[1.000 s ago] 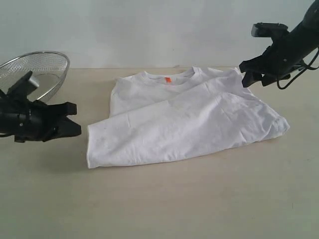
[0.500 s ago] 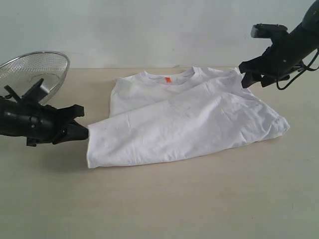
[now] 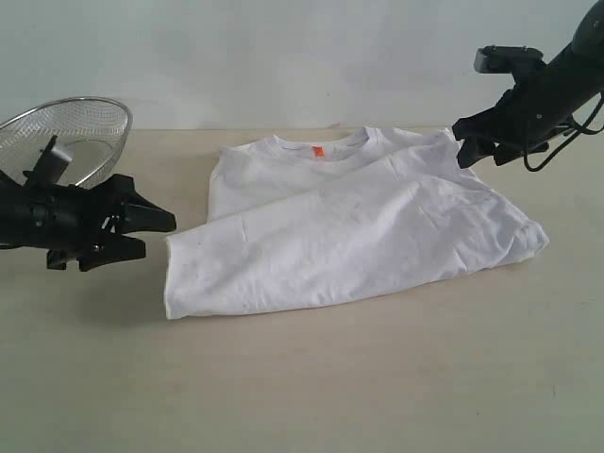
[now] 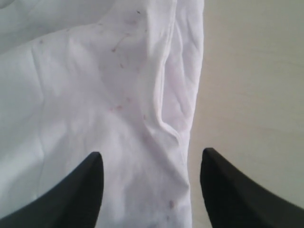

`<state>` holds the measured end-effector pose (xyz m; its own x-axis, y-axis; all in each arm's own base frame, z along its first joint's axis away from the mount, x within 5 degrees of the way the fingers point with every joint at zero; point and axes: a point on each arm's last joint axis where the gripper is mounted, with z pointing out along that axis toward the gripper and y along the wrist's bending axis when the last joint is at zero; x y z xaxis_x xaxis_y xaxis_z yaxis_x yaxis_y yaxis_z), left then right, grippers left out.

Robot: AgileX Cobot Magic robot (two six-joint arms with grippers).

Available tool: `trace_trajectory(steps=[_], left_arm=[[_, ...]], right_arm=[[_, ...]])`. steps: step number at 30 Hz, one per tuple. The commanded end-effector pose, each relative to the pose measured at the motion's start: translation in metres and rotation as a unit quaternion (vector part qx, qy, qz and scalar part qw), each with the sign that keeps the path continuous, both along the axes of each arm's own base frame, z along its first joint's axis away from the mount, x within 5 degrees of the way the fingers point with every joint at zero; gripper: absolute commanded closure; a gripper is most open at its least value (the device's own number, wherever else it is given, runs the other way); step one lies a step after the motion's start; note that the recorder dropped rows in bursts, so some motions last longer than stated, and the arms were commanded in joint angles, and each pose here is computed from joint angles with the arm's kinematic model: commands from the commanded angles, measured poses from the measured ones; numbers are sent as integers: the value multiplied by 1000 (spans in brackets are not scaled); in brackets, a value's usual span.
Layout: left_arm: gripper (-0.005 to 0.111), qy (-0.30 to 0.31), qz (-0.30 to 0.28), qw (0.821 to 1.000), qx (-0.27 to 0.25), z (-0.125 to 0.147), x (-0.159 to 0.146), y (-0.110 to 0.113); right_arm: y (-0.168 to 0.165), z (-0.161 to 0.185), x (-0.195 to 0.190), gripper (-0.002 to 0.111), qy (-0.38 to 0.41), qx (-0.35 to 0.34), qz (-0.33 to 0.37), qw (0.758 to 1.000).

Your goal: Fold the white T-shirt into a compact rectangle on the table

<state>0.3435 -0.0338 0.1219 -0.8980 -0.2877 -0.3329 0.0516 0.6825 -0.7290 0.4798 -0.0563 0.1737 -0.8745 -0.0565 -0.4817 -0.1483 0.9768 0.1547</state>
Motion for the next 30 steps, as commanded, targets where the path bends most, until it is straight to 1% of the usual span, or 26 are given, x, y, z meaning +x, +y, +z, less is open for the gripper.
trace_trajectory(steps=[1,6,8,11,16,19,24,27,30], left_arm=[[43,1,41,998,-45,3,7,-3],[43,34,41,996,-75,-11,6,-6],[43,45,39,994,-95,-17,5,-8],[43,49,39,990,-128,-19,6,-11],[43,44,44,990,-125,-20,8,-19],[44,37,37,992,-114,-21,12,-23],[47,35,19,991,-131,-23,23,-34],[47,55,25,989,-137,-29,28,-42],[47,61,26,989,-136,-35,30,-42]], right_arm=[[0,3,2,55,-12,-3,-1,1000],[0,3,2,55,-13,-5,1,1000],[0,3,2,55,-13,-5,1,1000],[0,3,2,55,-13,-5,2,1000],[-1,4,2,55,-14,-6,2,1000],[-1,4,2,55,-14,-6,2,1000],[-1,4,2,55,-14,-6,2,1000],[-1,4,2,55,-14,-6,2,1000],[-1,4,2,55,-14,-6,2,1000]])
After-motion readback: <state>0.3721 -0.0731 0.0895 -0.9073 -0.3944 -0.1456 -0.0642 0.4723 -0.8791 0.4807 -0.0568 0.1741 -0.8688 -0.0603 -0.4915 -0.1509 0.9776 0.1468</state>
